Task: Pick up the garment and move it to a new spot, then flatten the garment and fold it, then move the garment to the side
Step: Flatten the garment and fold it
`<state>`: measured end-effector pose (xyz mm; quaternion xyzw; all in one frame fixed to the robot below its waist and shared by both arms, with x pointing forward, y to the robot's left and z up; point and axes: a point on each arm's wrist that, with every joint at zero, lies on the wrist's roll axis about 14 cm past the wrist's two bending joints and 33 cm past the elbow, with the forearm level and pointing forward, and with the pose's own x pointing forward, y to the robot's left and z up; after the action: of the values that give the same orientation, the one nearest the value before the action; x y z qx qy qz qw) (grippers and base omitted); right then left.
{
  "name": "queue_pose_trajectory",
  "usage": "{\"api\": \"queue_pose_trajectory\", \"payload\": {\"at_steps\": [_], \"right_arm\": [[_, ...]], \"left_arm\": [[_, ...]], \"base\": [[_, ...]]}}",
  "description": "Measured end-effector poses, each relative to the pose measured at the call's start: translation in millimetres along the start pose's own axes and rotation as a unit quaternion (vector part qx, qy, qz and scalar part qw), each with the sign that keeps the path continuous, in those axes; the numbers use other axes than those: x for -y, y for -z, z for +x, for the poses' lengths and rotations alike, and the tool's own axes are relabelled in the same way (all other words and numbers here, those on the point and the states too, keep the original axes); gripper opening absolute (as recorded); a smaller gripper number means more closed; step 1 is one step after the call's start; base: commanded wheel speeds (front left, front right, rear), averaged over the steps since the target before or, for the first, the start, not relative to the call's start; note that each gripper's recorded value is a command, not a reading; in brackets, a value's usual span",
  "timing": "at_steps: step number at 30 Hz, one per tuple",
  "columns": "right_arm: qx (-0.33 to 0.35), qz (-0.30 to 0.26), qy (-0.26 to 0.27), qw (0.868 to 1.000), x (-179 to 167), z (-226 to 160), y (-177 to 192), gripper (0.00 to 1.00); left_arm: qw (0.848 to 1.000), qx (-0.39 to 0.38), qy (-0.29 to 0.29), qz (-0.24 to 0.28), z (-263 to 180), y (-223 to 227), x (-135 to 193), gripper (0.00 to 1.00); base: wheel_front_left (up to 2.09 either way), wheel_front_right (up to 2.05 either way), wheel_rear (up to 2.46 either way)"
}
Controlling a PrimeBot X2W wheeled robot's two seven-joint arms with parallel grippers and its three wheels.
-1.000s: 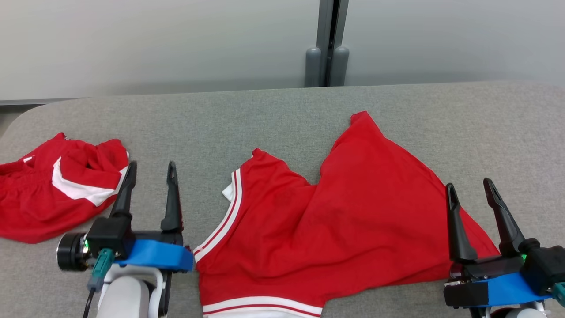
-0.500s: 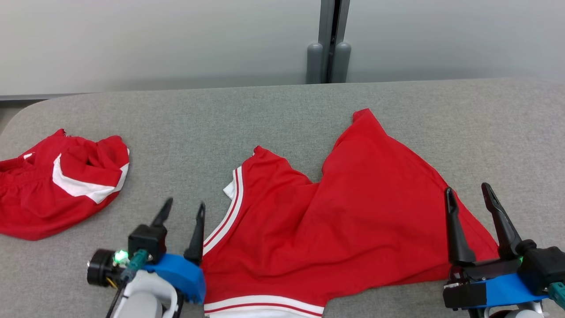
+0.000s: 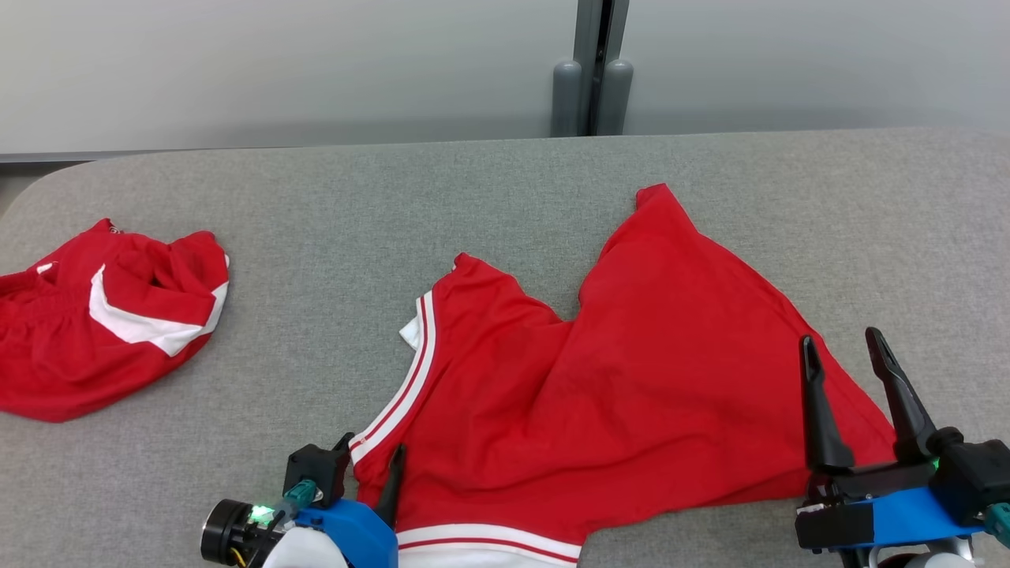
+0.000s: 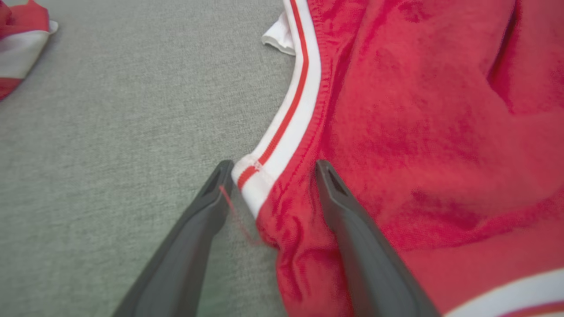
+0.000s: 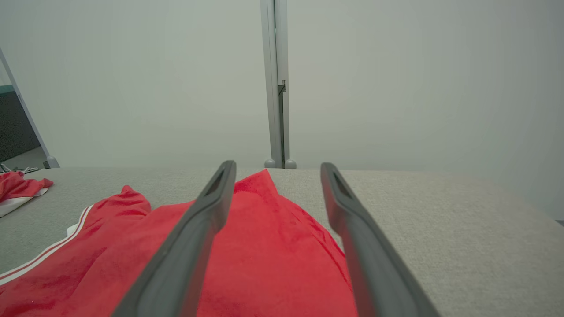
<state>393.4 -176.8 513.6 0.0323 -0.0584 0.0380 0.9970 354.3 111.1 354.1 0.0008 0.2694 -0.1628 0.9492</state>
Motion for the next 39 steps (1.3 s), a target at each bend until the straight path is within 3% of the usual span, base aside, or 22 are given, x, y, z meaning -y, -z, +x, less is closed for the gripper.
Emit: {"api": "queue_pose_trajectory", "payload": {"at_steps": [3,4,5,10,19,26,27,28,35,39], "right_arm": [[-0.002,0.001,0.001,1.0,0.4,0.1,1.4,1.0],[-0.002,0.002,0.001,1.0,0.3,0.5,1.5,1.0],[-0.001,0.002,0.001,1.0,0.3,1.0,1.3,1.0],[0.002,0.003,0.003,1.0,2.2,3.6,-0.2,1.0],[-0.01,-0.006,0.036,0.999,24.9,1.9,7.0,1.0],[-0.019,-0.014,0.06,0.998,43.4,-0.6,12.1,1.0],[-0.02,-0.014,0.061,0.998,44.2,-0.3,12.4,1.0],[-0.022,-0.014,0.062,0.998,44.6,-0.7,13.5,1.0],[-0.018,-0.011,0.06,0.998,42.6,-2.4,10.4,1.0],[-0.006,-0.007,0.048,0.999,34.0,0.4,3.0,1.0]], "left_arm": [[1.0,-0.007,0.008,-0.002,1.3,2.8,5.4,1.0],[1.0,-0.008,0.011,0.0,1.8,3.3,7.1,0.44],[1.0,-0.008,0.014,0.001,2.5,2.9,8.4,0.0],[1.0,0.015,0.022,0.005,10.6,-11.1,12.0,0.0],[0.992,0.125,-0.007,0.002,41.3,-91.2,-12.8,0.0],[0.989,0.144,-0.021,0.002,60.9,-111.9,-27.8,0.0],[0.99,0.142,-0.022,0.0,62.7,-110.6,-28.4,0.41],[0.99,0.137,-0.023,0.0,64.0,-107.4,-28.9,0.99],[0.987,0.154,-0.049,-0.009,53.4,-107.0,-36.1,1.0],[0.975,0.209,-0.075,-0.02,28.1,-129.1,-46.7,1.0]], "base": [[0.0,0.0,0.0],[0.0,0.0,0.0],[0.0,0.0,0.0],[0.0,0.0,0.0],[0.0,0.0,0.0],[0.0,0.0,0.0],[0.0,0.0,0.0],[0.0,0.0,0.0],[0.0,0.0,0.0],[0.0,0.0,0.0]]}}
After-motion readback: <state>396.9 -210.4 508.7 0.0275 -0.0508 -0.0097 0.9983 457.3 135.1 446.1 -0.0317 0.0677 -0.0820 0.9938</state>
